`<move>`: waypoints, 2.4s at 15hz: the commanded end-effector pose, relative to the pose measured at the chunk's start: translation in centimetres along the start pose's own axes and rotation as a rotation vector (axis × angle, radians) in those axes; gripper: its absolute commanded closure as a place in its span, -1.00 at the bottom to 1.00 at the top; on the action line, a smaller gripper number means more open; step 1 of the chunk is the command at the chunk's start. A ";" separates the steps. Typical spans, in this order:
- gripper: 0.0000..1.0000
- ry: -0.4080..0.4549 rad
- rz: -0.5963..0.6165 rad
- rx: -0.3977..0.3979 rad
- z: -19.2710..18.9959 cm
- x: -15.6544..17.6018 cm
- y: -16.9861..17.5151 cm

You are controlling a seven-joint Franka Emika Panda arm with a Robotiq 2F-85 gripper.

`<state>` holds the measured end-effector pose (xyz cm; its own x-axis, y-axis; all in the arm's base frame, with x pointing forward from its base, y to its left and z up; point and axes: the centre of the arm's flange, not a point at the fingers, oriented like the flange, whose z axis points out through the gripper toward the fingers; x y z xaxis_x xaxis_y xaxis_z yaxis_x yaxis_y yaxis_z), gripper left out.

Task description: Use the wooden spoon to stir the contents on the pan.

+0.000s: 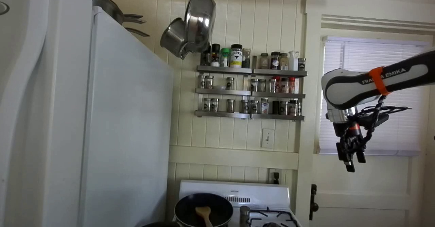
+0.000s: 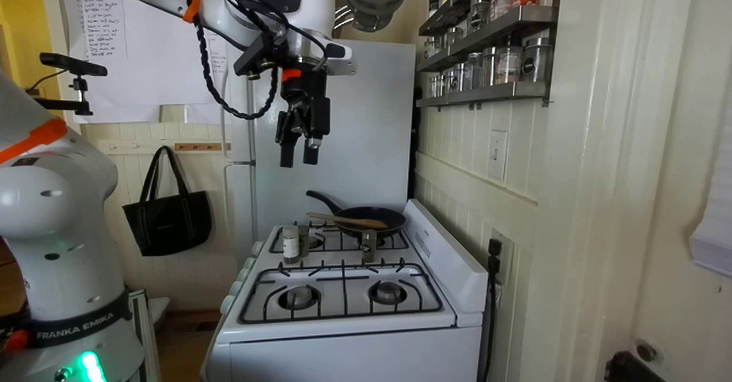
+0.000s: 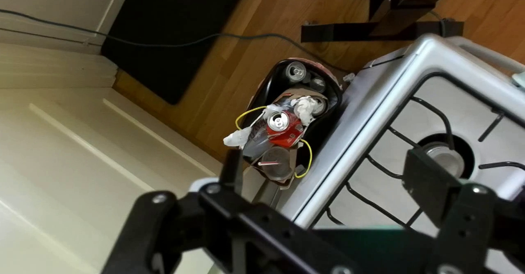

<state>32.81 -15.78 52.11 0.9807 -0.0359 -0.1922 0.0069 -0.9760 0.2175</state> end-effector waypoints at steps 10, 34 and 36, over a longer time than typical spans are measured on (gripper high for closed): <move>-1.00 -0.071 0.223 0.268 -0.5 7.1 -21.1; -1.00 0.152 0.106 0.282 1.2 19.6 -37.5; -1.00 0.151 0.097 0.293 2.1 21.2 -38.9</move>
<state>49.83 18.77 40.07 0.9910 -0.1311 -0.0259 -0.1320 -0.9906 -0.0364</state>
